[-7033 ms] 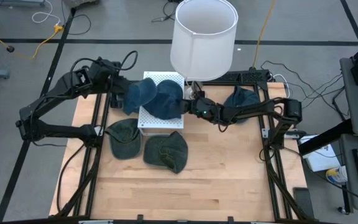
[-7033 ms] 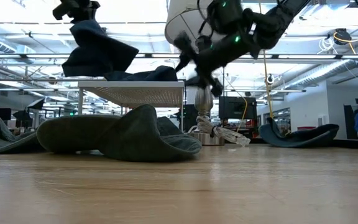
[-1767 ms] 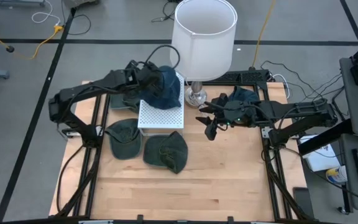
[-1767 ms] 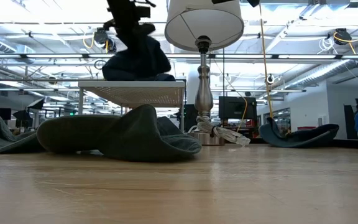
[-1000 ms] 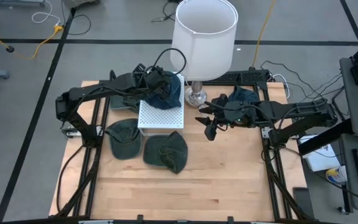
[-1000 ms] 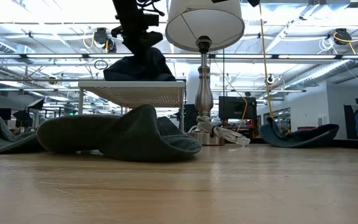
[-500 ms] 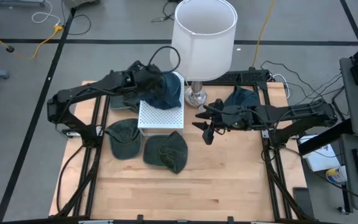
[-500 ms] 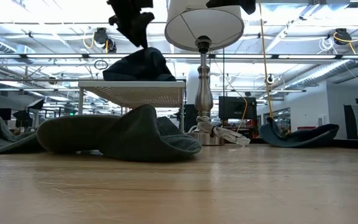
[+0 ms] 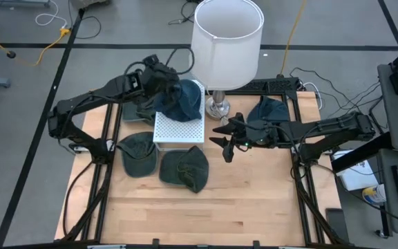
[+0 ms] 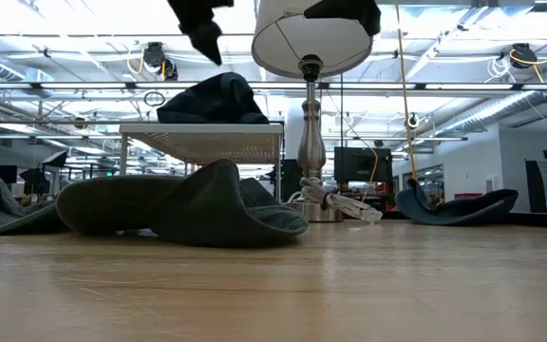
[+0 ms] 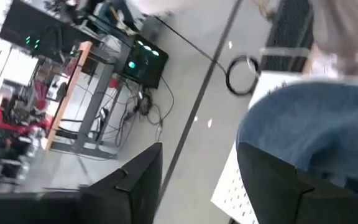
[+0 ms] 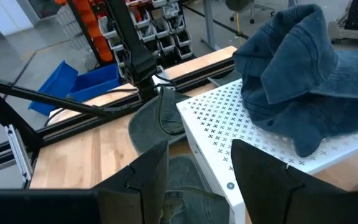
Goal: Pick & Place hat
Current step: Stack the bottom blue cap on the blue cap on the shelf
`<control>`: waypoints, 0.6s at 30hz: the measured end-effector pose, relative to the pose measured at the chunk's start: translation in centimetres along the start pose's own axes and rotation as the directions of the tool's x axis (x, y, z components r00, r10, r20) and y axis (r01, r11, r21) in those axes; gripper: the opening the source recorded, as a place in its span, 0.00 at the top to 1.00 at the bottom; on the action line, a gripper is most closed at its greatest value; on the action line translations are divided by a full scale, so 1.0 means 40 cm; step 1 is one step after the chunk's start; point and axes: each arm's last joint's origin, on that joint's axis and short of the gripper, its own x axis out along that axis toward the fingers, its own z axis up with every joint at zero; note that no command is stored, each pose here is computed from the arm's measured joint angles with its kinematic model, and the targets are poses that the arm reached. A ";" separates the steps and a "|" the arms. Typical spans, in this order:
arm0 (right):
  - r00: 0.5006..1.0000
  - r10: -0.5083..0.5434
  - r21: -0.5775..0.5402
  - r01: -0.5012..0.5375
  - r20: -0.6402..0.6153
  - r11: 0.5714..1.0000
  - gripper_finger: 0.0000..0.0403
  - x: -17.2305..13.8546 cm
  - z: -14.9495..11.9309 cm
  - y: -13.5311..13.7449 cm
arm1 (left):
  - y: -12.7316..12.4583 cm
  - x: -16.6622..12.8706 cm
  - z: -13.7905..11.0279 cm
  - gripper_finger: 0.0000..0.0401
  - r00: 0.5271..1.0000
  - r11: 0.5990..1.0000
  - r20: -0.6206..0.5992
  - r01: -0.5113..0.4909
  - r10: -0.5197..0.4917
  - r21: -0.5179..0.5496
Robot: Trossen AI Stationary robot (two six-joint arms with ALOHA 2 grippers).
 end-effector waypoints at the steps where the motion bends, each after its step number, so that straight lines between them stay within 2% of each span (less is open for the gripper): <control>1: 1.000 0.001 0.003 -0.001 0.002 1.000 0.58 0.002 -0.005 -0.001 | 0.000 0.010 -0.001 0.49 1.000 1.000 -0.008 0.000 0.000 0.029; 5: 1.000 0.002 0.012 -0.002 0.007 1.000 0.58 0.010 -0.024 -0.006 | 0.006 0.038 -0.001 0.53 0.999 0.997 0.009 0.034 -0.035 0.074; 10: 1.000 -0.003 0.022 0.003 -0.003 1.000 0.58 0.012 -0.034 -0.009 | -0.030 0.080 -0.010 0.57 0.992 0.986 -0.059 0.117 -0.111 0.118; 18: 0.998 0.017 -0.013 -0.016 0.055 1.000 0.58 0.012 -0.019 -0.004 | -0.090 0.094 -0.006 0.63 0.976 0.975 -0.110 0.200 -0.189 0.093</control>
